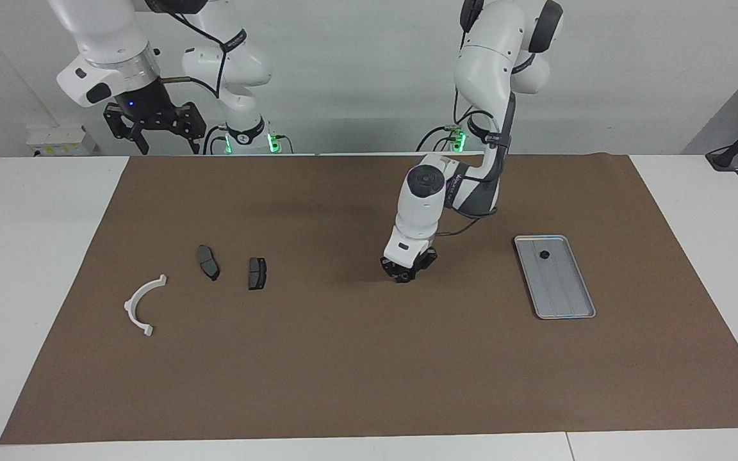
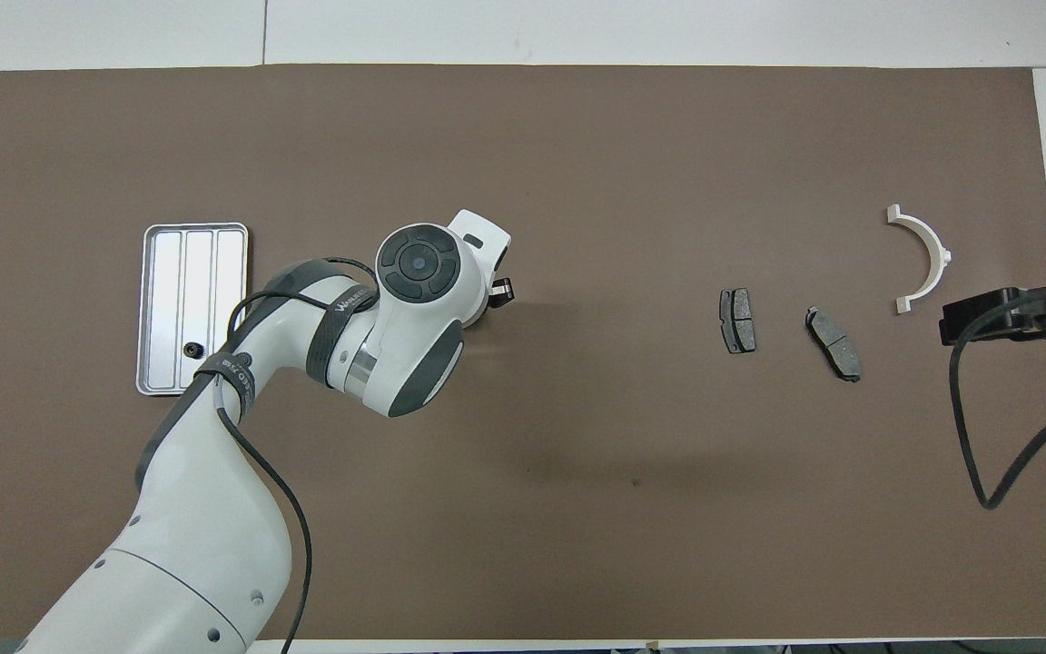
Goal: Pick bearing gear from pile to tray
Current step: 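Carry the black ring with the left gripper and lower it into the tray, then open the left gripper to release the ring in the tray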
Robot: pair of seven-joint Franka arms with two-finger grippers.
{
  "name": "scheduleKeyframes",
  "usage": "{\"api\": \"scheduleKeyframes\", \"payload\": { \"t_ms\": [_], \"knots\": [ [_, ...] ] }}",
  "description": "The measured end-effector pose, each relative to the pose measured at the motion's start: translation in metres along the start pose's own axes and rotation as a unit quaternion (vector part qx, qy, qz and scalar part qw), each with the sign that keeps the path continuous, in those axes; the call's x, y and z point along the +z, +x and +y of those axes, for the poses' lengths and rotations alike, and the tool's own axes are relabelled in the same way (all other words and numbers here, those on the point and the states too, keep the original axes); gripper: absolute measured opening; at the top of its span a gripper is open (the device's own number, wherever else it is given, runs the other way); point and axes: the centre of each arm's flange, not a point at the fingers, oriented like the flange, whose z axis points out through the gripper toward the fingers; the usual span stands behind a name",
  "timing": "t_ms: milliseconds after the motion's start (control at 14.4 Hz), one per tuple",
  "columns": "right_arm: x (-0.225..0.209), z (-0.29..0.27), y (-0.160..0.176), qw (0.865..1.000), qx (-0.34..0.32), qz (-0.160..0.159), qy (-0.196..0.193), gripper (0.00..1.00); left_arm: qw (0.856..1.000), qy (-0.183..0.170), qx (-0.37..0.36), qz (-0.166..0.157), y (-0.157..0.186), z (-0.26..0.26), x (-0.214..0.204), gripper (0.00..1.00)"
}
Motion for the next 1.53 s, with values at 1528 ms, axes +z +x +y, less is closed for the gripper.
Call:
{"api": "scheduleKeyframes", "payload": {
  "t_ms": [1528],
  "knots": [
    [0.0, 0.0, 0.0, 1.0, 0.0, 0.0, 0.0, 1.0, 0.992, 0.023, 0.12, 0.001, 0.122, -0.362, -0.075, 0.35]
  ]
}}
